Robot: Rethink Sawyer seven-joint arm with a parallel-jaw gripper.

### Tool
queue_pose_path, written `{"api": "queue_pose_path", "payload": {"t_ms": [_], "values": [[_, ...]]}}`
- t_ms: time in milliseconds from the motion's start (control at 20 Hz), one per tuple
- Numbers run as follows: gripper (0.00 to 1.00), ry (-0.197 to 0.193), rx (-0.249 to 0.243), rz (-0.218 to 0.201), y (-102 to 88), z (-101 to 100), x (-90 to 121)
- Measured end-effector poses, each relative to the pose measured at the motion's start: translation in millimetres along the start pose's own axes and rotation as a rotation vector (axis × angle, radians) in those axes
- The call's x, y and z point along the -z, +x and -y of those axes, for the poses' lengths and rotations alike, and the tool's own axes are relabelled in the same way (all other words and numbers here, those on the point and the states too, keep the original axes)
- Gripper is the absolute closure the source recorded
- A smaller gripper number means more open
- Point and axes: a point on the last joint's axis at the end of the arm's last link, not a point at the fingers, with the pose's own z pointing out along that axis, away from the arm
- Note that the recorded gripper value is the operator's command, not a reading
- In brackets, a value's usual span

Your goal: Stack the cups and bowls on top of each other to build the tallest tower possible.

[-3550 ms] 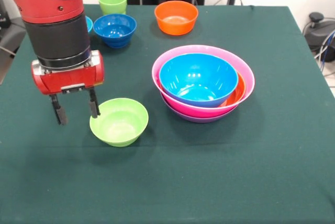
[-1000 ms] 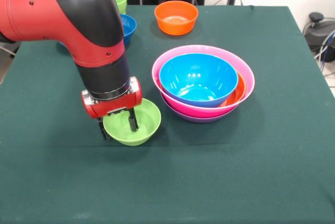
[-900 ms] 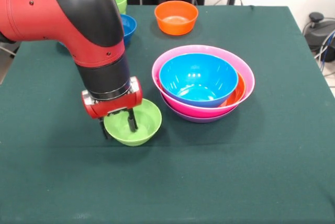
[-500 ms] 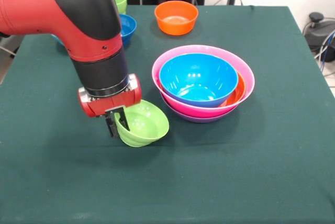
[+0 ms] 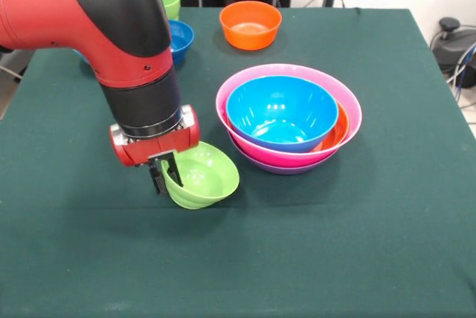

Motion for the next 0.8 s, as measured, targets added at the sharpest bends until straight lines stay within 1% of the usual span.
{"api": "queue_pose_path", "payload": {"t_ms": [100, 200, 350, 500, 600, 700, 750, 800], "values": [[1.0, 0.0, 0.0, 0.0, 0.0, 0, 0], [1.0, -0.001, 0.0, 0.001, -1.0, -1, 5], [1.0, -0.011, -0.003, -0.012, -0.6, -4, 20], [1.0, -0.039, -0.018, -0.035, -0.7, -8, 46], [1.0, -0.048, -0.024, -0.046, -0.8, -9, 59], [1.0, -0.058, -0.035, -0.065, -1.2, -9, 83], [1.0, -0.063, -0.045, -0.083, -2.1, -8, 105], [1.0, -0.064, -0.048, -0.088, -2.5, -8, 112]]}}
